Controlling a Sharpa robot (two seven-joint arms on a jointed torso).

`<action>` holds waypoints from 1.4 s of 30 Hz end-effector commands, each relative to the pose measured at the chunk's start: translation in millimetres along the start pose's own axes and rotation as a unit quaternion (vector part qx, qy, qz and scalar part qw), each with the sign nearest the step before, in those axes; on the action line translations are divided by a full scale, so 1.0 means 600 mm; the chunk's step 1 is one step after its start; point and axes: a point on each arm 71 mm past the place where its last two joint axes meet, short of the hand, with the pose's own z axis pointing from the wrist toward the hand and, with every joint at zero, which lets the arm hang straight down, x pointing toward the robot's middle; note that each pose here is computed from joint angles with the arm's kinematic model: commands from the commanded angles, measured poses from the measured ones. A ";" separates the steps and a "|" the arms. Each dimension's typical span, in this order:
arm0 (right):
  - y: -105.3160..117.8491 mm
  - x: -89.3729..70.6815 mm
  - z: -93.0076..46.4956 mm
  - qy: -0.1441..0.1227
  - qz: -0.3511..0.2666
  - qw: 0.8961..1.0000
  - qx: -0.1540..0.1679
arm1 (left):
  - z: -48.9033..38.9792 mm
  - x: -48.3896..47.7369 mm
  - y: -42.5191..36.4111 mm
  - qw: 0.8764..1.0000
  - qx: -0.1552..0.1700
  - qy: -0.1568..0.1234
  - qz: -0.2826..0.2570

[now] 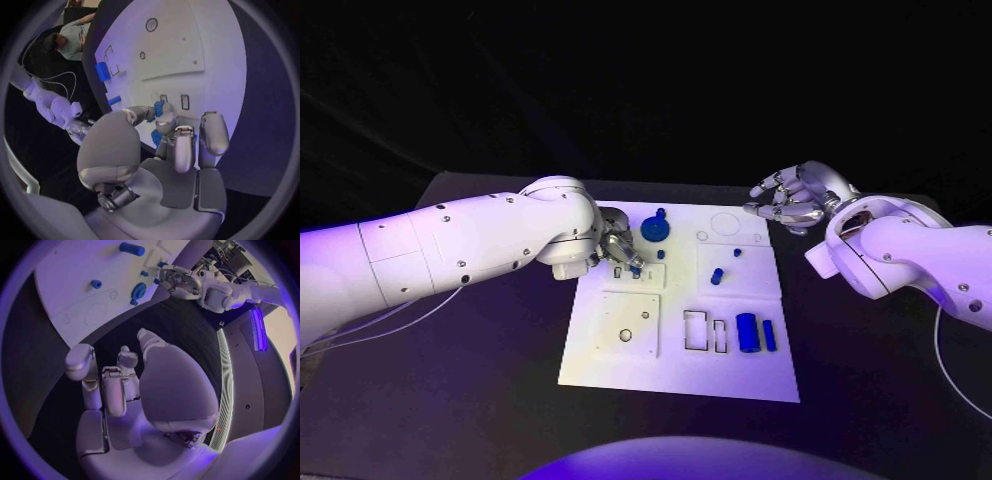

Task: Assemble the parts on the task board

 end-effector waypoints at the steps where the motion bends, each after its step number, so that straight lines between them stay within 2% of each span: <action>1: 0.001 0.002 -0.001 0.005 -0.002 1.000 -0.003 | 0.001 0.004 -0.001 1.000 -0.003 0.011 0.014; 26: 0.000 0.002 -0.001 0.005 -0.002 1.000 -0.003 | 0.002 0.010 -0.001 0.999 -0.009 0.027 0.028; 42: 0.000 0.002 -0.001 0.005 -0.002 1.000 -0.003 | 0.001 0.009 0.000 0.999 -0.012 0.021 0.034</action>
